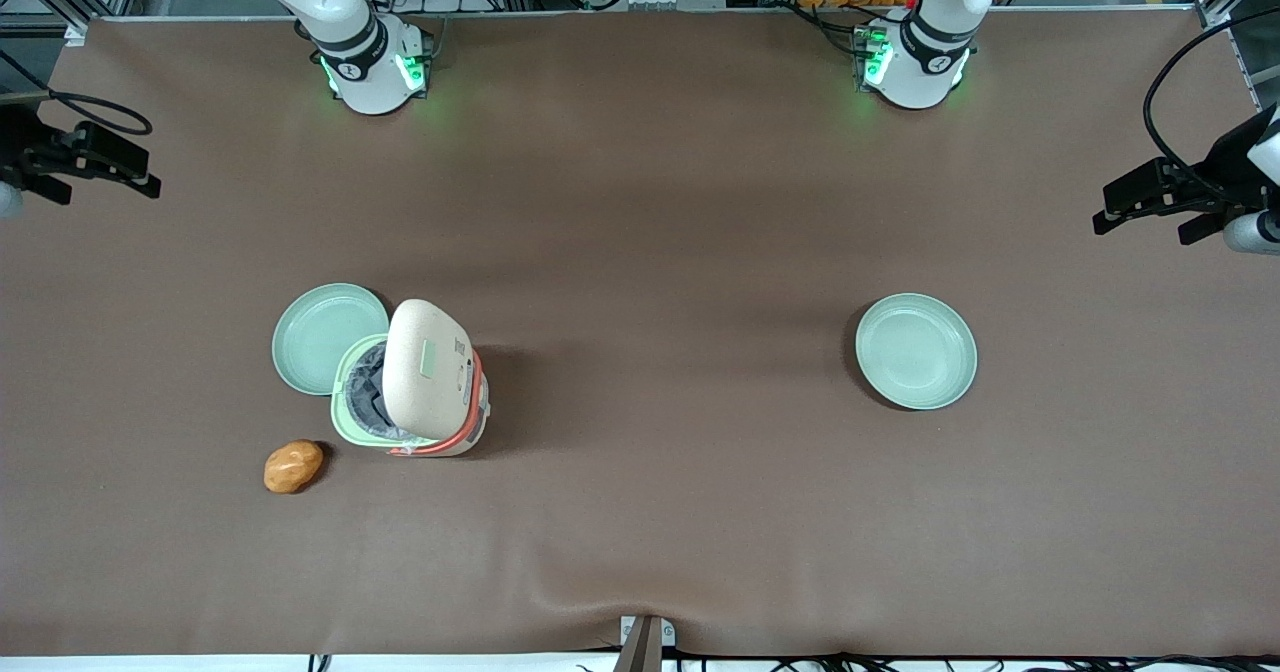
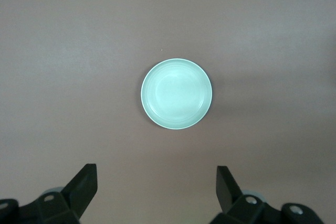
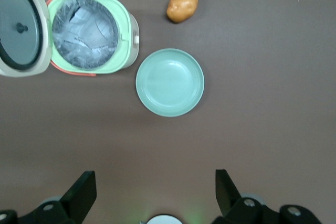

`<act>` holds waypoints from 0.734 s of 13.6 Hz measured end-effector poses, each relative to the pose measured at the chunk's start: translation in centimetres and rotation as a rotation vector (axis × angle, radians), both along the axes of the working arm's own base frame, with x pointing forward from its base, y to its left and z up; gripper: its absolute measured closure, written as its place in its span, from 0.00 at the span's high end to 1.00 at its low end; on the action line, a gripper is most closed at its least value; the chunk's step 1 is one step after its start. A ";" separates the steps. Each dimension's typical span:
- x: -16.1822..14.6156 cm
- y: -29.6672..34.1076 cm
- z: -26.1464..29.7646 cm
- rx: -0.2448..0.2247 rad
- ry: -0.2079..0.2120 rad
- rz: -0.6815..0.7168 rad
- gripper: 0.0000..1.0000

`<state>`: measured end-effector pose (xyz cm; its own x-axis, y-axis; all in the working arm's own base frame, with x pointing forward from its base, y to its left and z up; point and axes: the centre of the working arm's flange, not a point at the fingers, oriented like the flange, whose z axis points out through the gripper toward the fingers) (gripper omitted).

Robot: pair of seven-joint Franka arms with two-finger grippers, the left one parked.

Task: Press rice cooker button with right arm

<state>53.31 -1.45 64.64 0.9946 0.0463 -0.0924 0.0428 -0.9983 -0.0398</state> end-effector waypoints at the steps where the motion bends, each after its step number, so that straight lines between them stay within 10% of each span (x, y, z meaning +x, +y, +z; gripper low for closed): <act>1: -0.1 -0.3 0.2 0.000 0.000 -0.005 1.00; 10: -0.4 -0.8 1.7 -0.008 -0.024 -0.107 1.00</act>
